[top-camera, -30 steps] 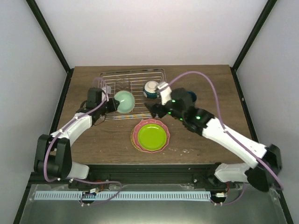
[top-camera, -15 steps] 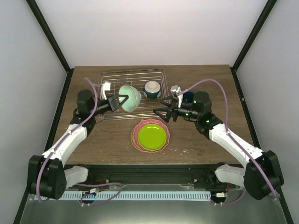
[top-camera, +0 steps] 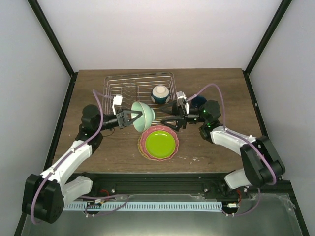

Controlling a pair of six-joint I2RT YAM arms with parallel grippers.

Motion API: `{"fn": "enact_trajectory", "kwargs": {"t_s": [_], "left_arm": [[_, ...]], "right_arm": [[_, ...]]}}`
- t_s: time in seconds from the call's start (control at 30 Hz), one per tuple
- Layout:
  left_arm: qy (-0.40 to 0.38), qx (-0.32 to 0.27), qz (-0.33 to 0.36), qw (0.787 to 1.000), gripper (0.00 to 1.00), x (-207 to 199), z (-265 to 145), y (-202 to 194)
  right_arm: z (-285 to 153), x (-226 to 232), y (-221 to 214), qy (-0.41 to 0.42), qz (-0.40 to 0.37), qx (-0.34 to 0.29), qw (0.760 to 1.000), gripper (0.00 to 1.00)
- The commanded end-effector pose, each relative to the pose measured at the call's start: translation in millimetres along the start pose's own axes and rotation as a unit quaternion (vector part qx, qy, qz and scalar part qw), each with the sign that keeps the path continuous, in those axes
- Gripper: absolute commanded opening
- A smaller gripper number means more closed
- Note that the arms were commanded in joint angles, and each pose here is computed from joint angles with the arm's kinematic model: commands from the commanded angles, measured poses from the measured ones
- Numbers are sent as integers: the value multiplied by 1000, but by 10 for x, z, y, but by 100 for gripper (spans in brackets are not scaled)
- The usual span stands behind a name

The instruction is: Load the mixed dishes into the dish rack

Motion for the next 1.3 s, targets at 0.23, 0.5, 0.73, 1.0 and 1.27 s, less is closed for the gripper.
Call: {"fn": "enact_trajectory", "kwargs": {"t_s": [0.23,0.5,0.73,1.0,1.27], "left_arm": [[-64,9,29,997,0,-200,85,11],[-71,14,24,997,0,-183,106,-10],[-66,17,21,997,0,-149,129,-26],[-62,24,16,998,0,-84,147,-65],[-65,29,10,997,0,-38,163,-88]], "right_arm": [[0,55,15,81,-36,-28,996,90],[24,-8,-40,120,-24,-45,991,90],[96,-26,10,129,-40,-53,989,90],[122,-10,105,137,-51,-54,988,91],[110,103,196,146,-68,-54,985,91]]}}
Point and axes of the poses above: each gripper's point midway between its finger pads, its own z axis out along the fingers, its own x axis along the line the jaws close on, y = z × x, the point moved 8 cm from there along -z, back along the fingers, and after that the axes turned 8 degrees about -z, right-handed, at the moved point
